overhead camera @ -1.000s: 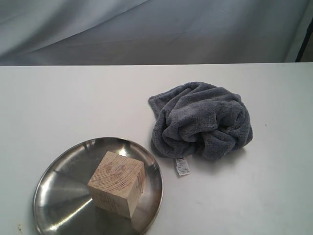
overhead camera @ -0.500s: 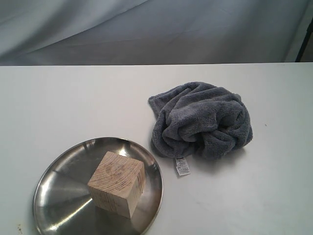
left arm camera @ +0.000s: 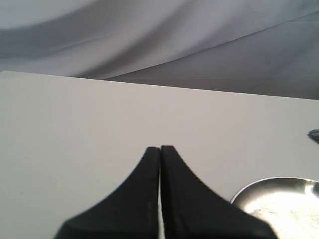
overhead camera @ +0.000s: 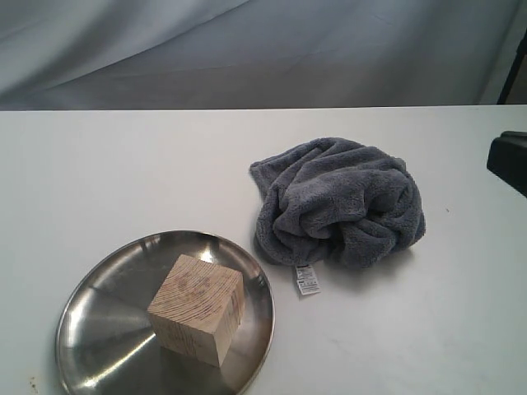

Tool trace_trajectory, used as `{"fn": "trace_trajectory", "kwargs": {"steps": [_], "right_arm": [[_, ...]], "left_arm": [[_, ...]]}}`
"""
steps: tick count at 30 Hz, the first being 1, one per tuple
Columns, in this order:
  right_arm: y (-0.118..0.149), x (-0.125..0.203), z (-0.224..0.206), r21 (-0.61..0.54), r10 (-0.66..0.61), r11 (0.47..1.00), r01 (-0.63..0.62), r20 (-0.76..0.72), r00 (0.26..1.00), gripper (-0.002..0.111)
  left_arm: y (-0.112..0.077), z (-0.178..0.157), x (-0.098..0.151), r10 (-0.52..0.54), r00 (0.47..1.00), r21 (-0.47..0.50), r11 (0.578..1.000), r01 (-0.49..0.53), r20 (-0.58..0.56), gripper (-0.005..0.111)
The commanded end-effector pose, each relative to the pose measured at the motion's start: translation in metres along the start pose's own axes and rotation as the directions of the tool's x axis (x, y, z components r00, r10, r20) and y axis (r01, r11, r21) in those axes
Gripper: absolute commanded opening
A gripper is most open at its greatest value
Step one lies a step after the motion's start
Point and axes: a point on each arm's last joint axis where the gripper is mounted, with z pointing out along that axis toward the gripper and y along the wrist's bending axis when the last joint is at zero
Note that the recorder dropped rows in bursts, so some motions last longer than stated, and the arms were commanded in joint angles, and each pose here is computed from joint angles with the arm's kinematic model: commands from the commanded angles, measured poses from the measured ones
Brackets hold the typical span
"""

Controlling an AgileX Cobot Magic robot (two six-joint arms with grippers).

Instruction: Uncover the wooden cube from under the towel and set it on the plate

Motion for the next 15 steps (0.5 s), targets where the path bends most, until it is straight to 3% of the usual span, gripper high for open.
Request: {"fn": "trace_trajectory", "kwargs": {"steps": [1, 6, 10, 15], "right_arm": [[0.0, 0.002, -0.001, -0.005, 0.025, 1.0, -0.025, -0.001, 1.0, 0.0], [-0.003, 0.01, -0.002, 0.037, 0.019, 0.999, -0.017, -0.054, 0.998, 0.0], [-0.02, 0.037, -0.02, 0.188, 0.079, 0.98, -0.069, -0.047, 0.996, 0.0], [-0.037, 0.067, -0.046, 0.443, 0.141, 0.879, -0.178, 0.116, 0.983, 0.0]], "left_arm": [[0.0, 0.0, 0.001, -0.013, 1.0, 0.002, 1.0, 0.013, 0.007, 0.002], [0.0, 0.0, 0.001, -0.013, 1.0, 0.002, 1.0, 0.013, 0.007, 0.002], [0.0, 0.0, 0.001, -0.01, 1.0, 0.001, 1.0, 0.01, 0.007, 0.002], [0.0, 0.0, 0.001, -0.01, 1.0, 0.001, 1.0, 0.01, 0.007, 0.002]]}}
